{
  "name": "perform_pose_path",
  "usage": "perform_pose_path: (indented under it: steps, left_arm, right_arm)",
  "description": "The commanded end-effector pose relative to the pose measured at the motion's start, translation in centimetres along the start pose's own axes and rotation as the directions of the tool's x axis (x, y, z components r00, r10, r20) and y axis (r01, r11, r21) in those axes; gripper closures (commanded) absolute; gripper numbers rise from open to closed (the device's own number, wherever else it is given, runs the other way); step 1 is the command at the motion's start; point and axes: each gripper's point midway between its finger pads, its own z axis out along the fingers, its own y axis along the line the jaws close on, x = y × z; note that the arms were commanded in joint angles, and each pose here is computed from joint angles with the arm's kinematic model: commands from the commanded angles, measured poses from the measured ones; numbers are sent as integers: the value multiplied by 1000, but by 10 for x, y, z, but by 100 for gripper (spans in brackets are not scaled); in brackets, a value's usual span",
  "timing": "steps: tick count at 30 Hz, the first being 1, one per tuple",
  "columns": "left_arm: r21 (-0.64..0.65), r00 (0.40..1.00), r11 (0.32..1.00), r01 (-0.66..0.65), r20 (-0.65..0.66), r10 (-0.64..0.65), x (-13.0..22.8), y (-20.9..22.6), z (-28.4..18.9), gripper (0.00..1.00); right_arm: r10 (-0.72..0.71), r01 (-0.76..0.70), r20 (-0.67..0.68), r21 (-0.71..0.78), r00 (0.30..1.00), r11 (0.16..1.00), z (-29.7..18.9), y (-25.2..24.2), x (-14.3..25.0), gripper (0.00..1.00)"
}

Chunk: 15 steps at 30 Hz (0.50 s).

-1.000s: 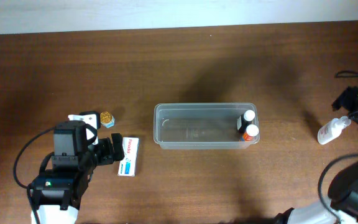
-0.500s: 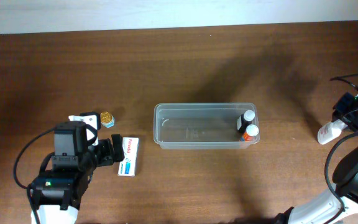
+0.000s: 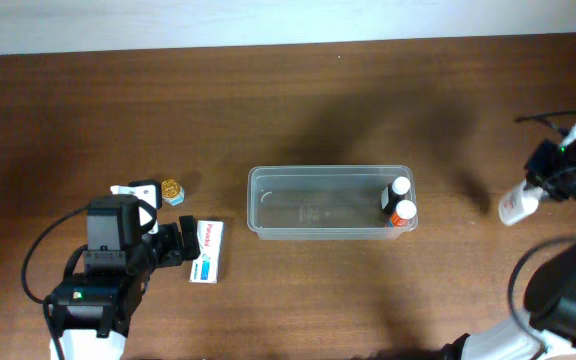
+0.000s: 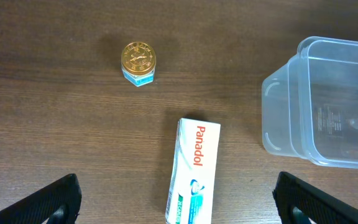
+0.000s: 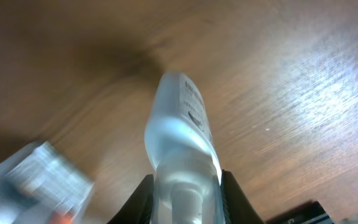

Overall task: Pack container
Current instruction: 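Grasp the white spray bottle with the right gripper, then lower the spray bottle into the container and open the right gripper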

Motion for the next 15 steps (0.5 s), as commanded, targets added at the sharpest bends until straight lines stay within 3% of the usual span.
perform_pose_path:
  steps: [1,8,15]
  left_arm:
    - [7,1000,1000,-14,20,14,-7,-1,-5,1]
    - [7,1000,1000,-14,19,14,-7,-2,-5,0]
    - [8,1000,1000,-14,19,14,-7,-2,-5,0]
  right_arm:
    - [-209,240,242,-103,947,965,-93,63,28,81]
    - [-488,570,366,-159,792,806,-138,153,116,81]
    - [-577,626,260,-175,774,760,-91,202,144,81]
